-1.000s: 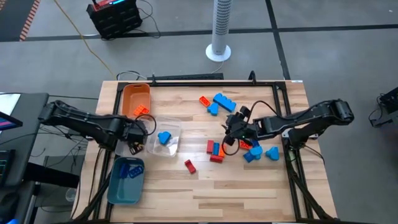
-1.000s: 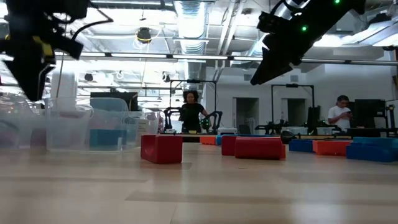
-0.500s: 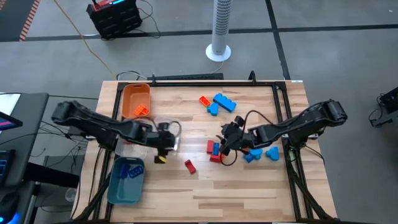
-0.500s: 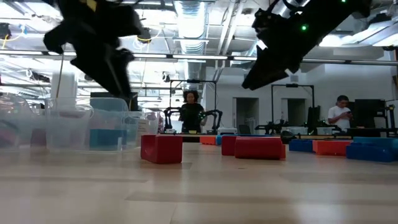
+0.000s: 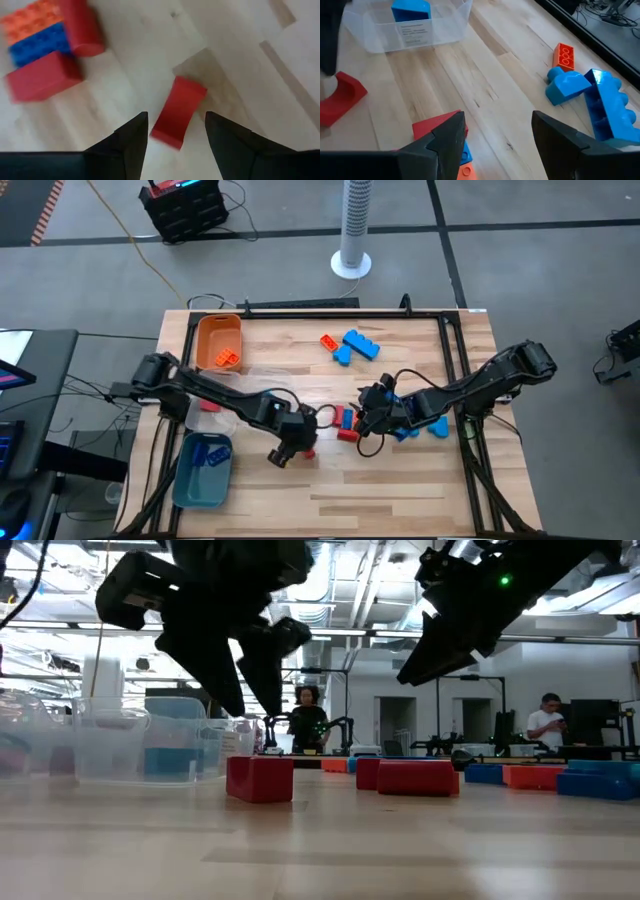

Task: Sort blocks
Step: Put the red block into the left transparent bin

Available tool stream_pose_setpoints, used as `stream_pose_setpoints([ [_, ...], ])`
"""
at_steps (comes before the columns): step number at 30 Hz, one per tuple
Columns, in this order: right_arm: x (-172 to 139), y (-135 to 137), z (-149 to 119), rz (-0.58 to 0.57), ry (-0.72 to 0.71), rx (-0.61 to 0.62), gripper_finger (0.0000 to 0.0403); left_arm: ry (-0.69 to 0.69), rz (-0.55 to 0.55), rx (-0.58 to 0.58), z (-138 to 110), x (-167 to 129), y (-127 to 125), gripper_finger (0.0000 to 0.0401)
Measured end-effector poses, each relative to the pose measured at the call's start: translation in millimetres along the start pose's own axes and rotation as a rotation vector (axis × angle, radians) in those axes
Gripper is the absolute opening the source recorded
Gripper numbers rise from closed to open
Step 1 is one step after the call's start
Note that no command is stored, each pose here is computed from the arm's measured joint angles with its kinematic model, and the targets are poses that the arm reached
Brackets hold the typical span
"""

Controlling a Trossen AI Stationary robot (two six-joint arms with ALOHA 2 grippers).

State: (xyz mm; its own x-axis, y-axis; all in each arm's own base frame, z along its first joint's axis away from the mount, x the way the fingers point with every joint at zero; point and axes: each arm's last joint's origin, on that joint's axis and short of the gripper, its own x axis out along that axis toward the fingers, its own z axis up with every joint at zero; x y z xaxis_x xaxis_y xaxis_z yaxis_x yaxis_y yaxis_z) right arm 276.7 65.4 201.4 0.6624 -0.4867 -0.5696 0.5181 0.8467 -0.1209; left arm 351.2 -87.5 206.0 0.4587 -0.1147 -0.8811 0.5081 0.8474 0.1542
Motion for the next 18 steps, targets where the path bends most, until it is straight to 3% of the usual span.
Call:
stream_pose_setpoints([
  [10,0,0,0,-0.008,-0.001,-0.009,0.0239,0.054,-0.062,0.089,4,23,3,0.0191],
  [18,1,-1,1,-0.008,-0.007,-0.001,0.0239,0.088,-0.056,0.069,-6,27,16,0.0191],
])
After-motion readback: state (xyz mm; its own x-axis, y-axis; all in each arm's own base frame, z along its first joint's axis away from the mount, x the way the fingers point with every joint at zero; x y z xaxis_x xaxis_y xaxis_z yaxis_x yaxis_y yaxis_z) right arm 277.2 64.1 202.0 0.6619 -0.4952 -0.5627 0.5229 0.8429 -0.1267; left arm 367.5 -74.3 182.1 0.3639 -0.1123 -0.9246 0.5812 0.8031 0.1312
